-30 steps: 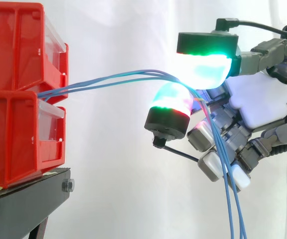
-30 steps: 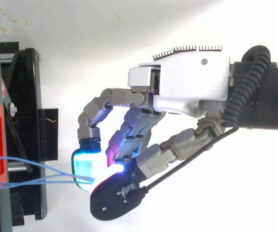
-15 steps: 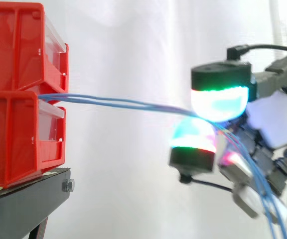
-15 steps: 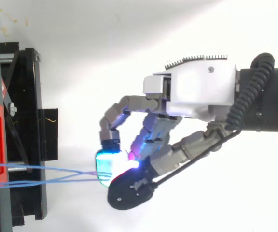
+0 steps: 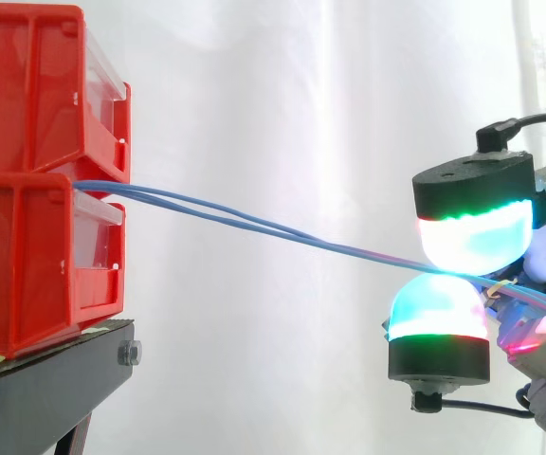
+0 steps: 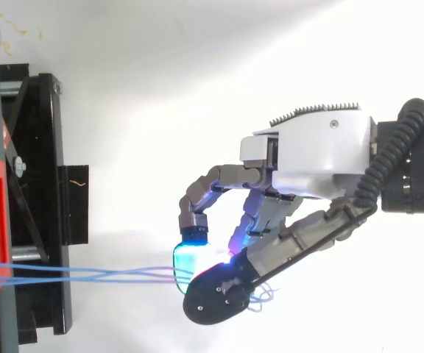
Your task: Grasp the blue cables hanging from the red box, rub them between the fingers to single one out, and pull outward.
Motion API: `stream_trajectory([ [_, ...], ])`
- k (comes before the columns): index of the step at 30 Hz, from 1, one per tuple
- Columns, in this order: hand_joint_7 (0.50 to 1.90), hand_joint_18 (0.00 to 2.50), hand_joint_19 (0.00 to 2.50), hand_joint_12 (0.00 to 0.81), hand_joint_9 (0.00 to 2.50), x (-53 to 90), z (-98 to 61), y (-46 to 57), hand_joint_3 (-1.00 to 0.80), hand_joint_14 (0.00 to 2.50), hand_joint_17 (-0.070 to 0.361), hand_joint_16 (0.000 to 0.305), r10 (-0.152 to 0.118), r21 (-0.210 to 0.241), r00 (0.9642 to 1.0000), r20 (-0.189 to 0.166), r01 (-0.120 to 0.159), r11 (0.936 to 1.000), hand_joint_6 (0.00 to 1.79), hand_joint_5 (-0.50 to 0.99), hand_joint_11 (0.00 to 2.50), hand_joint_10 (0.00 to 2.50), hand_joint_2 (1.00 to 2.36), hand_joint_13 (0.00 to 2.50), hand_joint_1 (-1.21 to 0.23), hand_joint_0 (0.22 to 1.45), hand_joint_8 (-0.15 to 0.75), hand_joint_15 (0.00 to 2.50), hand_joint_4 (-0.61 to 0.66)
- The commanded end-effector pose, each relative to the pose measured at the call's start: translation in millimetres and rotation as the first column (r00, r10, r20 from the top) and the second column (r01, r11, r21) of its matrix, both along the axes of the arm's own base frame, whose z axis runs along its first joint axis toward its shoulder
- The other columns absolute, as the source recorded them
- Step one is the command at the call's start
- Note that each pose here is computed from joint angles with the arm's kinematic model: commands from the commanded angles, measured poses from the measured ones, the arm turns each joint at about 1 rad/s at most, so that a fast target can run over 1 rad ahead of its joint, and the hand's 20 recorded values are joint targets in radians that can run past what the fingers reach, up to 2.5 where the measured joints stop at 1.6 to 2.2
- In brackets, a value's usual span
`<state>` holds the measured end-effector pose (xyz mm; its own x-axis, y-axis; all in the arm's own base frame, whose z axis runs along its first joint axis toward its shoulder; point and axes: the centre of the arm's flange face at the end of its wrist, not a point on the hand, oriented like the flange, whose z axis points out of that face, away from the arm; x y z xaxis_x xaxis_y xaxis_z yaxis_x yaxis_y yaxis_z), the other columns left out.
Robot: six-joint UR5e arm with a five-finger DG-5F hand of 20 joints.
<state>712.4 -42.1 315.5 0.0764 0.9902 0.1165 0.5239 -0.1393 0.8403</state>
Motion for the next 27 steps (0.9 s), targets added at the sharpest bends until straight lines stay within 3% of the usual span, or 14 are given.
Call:
stream_trajectory([
  [1, 1.19, 0.9, 0.56, 0.449, 1.19, 0.0, -0.7, 0.2, -0.23, 0.02, 0.127, 0.056, 0.0, 0.001, 1.0, -0.001, 0.0, 1.0, 0.81, -0.09, 0.6, 0.02, 1.01, 0.94, -0.56, 0.57, 0.293, 0.52, 0.07],
  [4, 1.21, 0.85, 0.6, 0.42, 1.18, 0.1, -0.7, 1.3, -0.29, 0.02, 0.112, 0.05, 0.001, 0.001, 1.0, -0.001, -0.001, 1.0, 0.81, -0.09, 0.64, 0.02, 1.01, 0.92, -0.53, 0.57, 0.276, 0.54, 0.06],
  [9, 1.2, 0.87, 0.59, 0.433, 1.2, 0.3, -0.6, 1.3, -0.47, 0.02, 0.117, 0.052, 0.001, 0.001, 1.0, 0.0, -0.001, 1.0, 0.81, -0.1, 0.64, 0.02, 1.0, 0.94, -0.52, 0.53, 0.295, 0.54, 0.07],
  [13, 1.19, 0.89, 0.57, 0.449, 1.19, 0.0, 0.4, 0.2, -0.5, 0.02, 0.123, 0.055, 0.0, 0.002, 1.0, 0.002, 0.0, 1.0, 0.82, -0.1, 0.62, 0.02, 1.0, 0.95, -0.52, 0.5, 0.322, 0.54, 0.1],
  [22, 1.08, 0.93, 0.52, 0.482, 1.11, 0.6, 0.0, 1.4, -0.5, 0.02, 0.139, 0.062, 0.001, 0.002, 1.0, 0.002, -0.001, 1.0, 0.87, -0.15, 0.67, 0.02, 1.0, 0.94, -0.7, 0.43, 0.366, 0.55, 0.16],
  [24, 1.03, 0.88, 0.53, 0.463, 1.03, 0.2, -0.6, 0.2, -0.5, 0.02, 0.13, 0.058, 0.0, 0.001, 1.0, 0.0, 0.0, 1.0, 0.89, -0.17, 0.7, 0.02, 1.0, 0.89, -0.8, 0.47, 0.35, 0.54, 0.16],
  [27, 1.01, 0.84, 0.54, 0.442, 0.98, 0.3, -0.6, 1.3, -0.5, 0.02, 0.122, 0.054, 0.001, 0.001, 1.0, 0.0, -0.001, 1.0, 0.9, -0.18, 0.7, 0.02, 1.0, 0.86, -0.84, 0.53, 0.332, 0.54, 0.14],
])
